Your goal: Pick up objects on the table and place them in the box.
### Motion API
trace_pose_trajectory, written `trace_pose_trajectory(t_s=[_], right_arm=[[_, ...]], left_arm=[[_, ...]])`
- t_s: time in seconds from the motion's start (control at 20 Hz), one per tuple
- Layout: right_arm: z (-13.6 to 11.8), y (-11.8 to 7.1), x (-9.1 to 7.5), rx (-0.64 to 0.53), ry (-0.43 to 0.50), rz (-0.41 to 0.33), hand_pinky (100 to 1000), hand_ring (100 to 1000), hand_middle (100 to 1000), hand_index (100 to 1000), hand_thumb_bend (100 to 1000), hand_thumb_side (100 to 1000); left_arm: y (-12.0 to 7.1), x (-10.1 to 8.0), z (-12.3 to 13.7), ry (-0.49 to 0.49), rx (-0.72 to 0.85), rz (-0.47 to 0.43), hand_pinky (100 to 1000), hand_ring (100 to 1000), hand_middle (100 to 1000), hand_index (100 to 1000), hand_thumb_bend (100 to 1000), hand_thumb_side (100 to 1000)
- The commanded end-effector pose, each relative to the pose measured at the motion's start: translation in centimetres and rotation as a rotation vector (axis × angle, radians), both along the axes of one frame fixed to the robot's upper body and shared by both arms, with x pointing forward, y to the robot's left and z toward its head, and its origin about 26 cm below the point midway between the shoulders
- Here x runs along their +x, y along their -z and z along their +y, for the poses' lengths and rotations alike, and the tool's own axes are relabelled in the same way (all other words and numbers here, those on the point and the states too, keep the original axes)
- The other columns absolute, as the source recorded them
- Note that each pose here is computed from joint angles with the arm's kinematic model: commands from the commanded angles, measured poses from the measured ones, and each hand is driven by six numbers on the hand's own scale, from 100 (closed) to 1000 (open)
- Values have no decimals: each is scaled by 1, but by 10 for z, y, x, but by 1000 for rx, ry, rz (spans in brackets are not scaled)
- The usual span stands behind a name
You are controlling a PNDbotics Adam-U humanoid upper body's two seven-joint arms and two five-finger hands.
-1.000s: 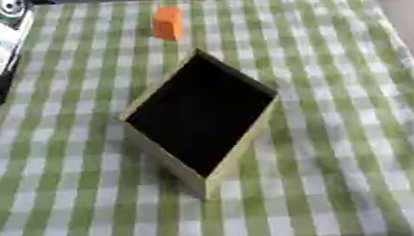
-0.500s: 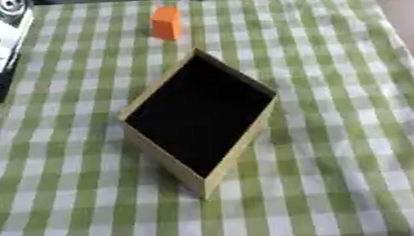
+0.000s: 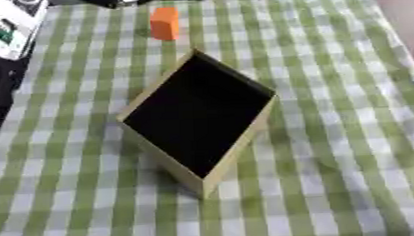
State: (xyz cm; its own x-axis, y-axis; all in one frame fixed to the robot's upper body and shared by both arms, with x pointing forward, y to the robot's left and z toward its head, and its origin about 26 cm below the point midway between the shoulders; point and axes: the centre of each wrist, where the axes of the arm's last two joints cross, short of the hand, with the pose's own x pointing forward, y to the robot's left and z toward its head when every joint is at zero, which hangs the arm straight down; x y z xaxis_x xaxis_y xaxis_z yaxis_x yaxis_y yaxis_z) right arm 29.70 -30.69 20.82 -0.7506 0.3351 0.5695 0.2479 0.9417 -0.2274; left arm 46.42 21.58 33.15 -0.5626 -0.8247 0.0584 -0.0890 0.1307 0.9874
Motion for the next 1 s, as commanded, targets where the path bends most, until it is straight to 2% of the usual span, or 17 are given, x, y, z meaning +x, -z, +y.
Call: trace_pose_trajectory(t_s=[0.05,0.15,0.6,1.0], right_arm=[[-2,-11,-3,-33,2,-32,738,620,652,782,100,1000],[-2,-12,-3,-34,1,-33,738,620,653,782,100,1000],[-1,-13,-2,-35,-1,-33,738,617,654,782,100,1000],[1,-16,-1,-39,-9,-39,738,615,653,781,100,1000]], left_arm=[[-14,1,0,-28,95,19,856,833,823,936,716,495],[-13,3,-1,-48,136,48,858,835,791,941,725,477],[-13,10,-2,-82,229,123,862,853,803,956,741,402],[-16,14,-6,-82,199,135,865,866,833,952,677,336]])
